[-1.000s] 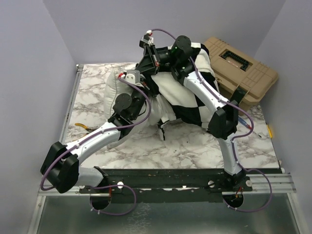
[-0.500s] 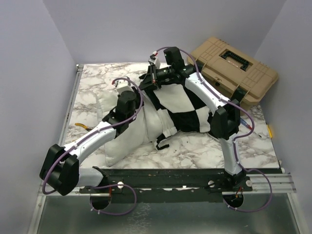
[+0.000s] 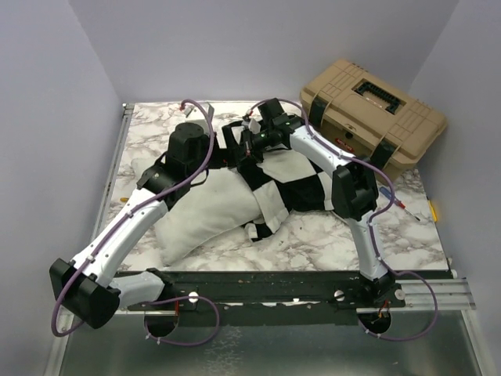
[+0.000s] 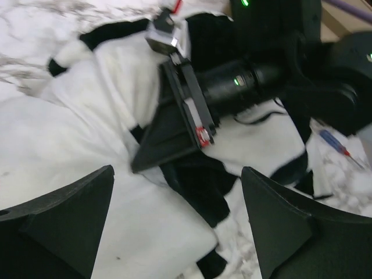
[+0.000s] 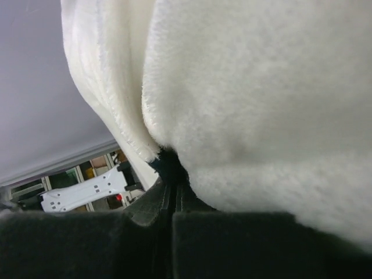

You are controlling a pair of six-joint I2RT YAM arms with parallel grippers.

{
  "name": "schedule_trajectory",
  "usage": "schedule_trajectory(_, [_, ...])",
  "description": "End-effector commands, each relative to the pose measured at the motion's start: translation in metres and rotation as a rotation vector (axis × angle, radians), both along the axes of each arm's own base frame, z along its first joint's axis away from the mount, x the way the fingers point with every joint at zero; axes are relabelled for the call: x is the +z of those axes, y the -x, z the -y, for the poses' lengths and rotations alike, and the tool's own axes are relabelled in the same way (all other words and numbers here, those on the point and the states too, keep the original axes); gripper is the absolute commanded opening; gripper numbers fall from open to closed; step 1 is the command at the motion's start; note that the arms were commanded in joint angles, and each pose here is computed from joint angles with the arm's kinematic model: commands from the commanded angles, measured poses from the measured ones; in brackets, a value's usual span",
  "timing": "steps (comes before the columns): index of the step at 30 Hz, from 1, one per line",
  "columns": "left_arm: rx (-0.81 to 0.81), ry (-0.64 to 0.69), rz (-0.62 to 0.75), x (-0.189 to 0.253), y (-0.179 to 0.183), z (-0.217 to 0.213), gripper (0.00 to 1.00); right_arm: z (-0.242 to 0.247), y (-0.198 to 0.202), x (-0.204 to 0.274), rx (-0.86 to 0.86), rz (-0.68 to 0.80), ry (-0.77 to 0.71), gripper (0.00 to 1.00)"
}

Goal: Put the pillow into the pillowcase
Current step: Stuff the pillow into the pillowcase.

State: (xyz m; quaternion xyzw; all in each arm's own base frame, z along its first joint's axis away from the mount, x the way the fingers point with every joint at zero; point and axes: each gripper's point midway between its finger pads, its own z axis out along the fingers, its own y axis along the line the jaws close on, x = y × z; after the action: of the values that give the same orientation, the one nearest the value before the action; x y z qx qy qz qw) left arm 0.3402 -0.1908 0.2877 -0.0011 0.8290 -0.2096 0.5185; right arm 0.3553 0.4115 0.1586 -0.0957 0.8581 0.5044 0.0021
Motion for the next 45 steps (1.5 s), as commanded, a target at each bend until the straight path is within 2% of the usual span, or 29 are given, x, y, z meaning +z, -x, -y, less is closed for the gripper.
schedule_trajectory(1, [-0.316,0.059,-0.165,-0.051,0.058,0.044,0.91,0.004,-0.005,0.012,-0.008,-0.028,-0.04,0.0])
schedule_trajectory(6, [-0.352,0.006,-0.189,-0.115,0.072,0.049,0.91,0.011,-0.009,0.029,-0.023,-0.043,-0.092,0.0])
schedule_trajectory(10, [-0.314,-0.152,-0.145,-0.159,0.066,0.049,0.91,0.016,-0.01,0.054,-0.026,-0.044,-0.135,0.0])
schedule_trajectory(12, [-0.246,-0.252,-0.145,-0.18,0.056,0.043,0.86,0.018,-0.007,0.071,-0.018,-0.039,-0.166,0.0])
schedule_trajectory(13, [-0.208,-0.286,-0.14,-0.185,0.049,0.04,0.77,0.019,-0.006,0.081,-0.015,-0.037,-0.18,0.0])
schedule_trajectory(15, [-0.175,-0.294,-0.113,-0.182,0.036,0.045,0.47,0.023,0.002,0.104,0.003,-0.033,-0.219,0.0])
schedule_trajectory(18, [-0.241,-0.171,0.031,-0.136,0.02,0.078,0.09,0.026,0.011,0.133,0.024,-0.041,-0.274,0.0])
schedule_trajectory(19, [-0.265,-0.103,0.108,-0.109,0.016,0.09,0.0,0.025,0.015,0.143,0.033,-0.047,-0.294,0.0])
schedule_trajectory(23, [-0.225,0.233,0.399,-0.001,0.008,0.108,0.0,0.019,0.029,0.171,0.053,-0.096,-0.371,0.0])
schedule_trajectory(27, [-0.295,0.373,0.494,0.044,0.011,0.129,0.0,-0.006,0.053,0.201,0.146,-0.122,-0.489,0.0])
schedule_trajectory(31, [-0.324,0.392,0.505,0.043,0.013,0.14,0.0,-0.031,0.062,0.219,0.196,-0.152,-0.551,0.0])
schedule_trajectory(34, [-0.21,0.353,0.471,0.016,0.005,0.12,0.0,-0.036,0.049,0.216,0.184,-0.133,-0.537,0.0])
schedule_trajectory(37, [-0.067,0.313,0.437,-0.009,-0.004,0.095,0.0,-0.038,0.033,0.195,0.134,-0.123,-0.447,0.02])
schedule_trajectory(40, [0.0,0.292,0.407,-0.026,-0.011,0.085,0.0,-0.029,0.015,0.17,0.058,-0.045,-0.341,0.26])
schedule_trajectory(43, [0.04,0.269,0.377,-0.043,-0.019,0.084,0.0,-0.008,-0.003,0.158,-0.033,0.089,-0.243,0.51])
schedule_trajectory(45, [0.06,0.249,0.361,-0.053,-0.024,0.083,0.0,0.012,-0.014,0.156,-0.09,0.187,-0.172,0.64])
